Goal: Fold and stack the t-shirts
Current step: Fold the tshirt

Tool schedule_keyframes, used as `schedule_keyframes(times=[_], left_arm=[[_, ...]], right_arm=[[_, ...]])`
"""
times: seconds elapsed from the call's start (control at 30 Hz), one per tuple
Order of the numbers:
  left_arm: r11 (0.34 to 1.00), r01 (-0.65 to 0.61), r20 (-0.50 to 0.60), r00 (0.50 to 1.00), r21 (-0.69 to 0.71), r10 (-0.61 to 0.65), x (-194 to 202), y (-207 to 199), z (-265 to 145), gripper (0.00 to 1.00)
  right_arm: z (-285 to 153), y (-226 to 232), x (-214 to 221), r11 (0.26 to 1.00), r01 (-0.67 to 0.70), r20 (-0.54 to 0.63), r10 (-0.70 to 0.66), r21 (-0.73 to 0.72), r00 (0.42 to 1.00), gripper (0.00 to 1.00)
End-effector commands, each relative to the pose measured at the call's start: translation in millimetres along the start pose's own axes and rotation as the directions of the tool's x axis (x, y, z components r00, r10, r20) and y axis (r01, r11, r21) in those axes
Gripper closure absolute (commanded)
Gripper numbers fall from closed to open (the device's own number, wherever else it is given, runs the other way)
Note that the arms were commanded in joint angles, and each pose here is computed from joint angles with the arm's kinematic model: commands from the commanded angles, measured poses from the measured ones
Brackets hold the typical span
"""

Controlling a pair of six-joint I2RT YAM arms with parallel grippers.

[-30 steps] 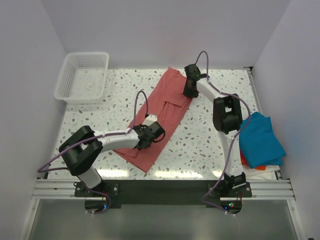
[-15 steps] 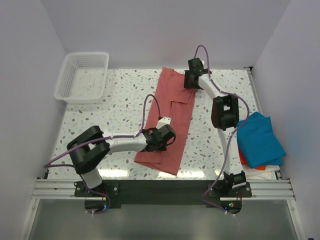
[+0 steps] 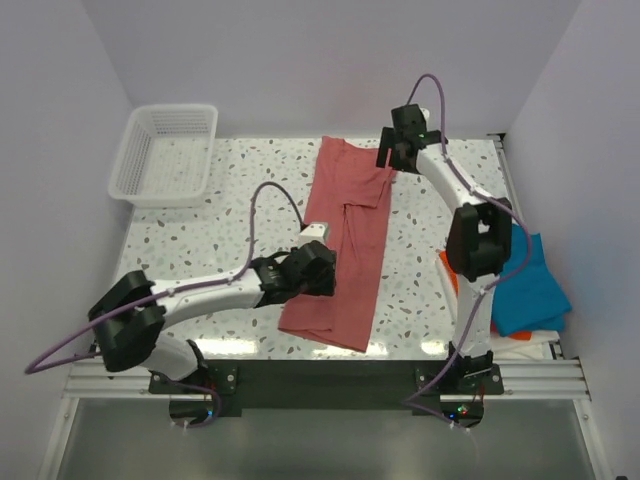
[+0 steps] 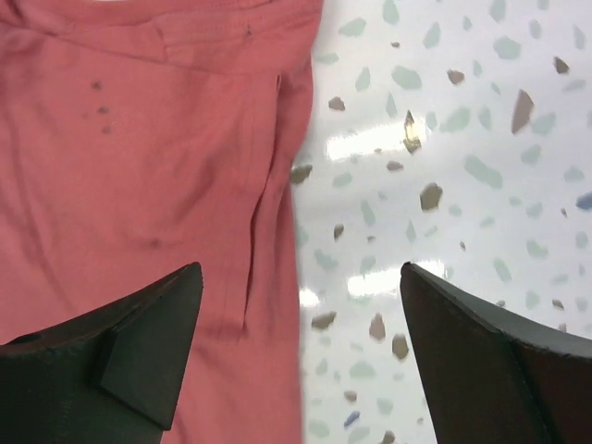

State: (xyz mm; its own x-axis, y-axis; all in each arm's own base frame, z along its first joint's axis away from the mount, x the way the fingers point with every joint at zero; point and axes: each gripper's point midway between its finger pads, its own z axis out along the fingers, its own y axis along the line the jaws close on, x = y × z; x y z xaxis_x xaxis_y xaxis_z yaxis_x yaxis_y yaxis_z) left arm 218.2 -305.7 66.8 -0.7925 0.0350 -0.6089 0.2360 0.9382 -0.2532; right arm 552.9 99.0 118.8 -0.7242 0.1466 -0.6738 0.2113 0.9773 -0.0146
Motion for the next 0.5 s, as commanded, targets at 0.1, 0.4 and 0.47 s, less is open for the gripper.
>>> schedule_keyframes(times=[0.1, 0.4, 0.47], left_arm=[[0.991, 0.128, 0.086, 0.989, -0.046, -0.124, 0, 48, -39, 0.38], [0.972, 0.233, 0.036, 0.972, 0.004, -0.233, 53, 83, -59, 0.40], [0.976, 0.214, 0.031, 0.976, 0.025, -0.215, 58, 84, -59, 0.41]], right_arm=[[-139, 15, 100, 0.984, -0.081, -0.023, 0.079, -0.159, 0.997, 0.11], [-226, -1, 296, 0.911, -0.222, -0.194, 0.162, -0.348, 0.968, 0.24], [-232, -5, 314, 0.904, -0.258, -0.233, 0.184, -0.342, 0.955, 0.25]])
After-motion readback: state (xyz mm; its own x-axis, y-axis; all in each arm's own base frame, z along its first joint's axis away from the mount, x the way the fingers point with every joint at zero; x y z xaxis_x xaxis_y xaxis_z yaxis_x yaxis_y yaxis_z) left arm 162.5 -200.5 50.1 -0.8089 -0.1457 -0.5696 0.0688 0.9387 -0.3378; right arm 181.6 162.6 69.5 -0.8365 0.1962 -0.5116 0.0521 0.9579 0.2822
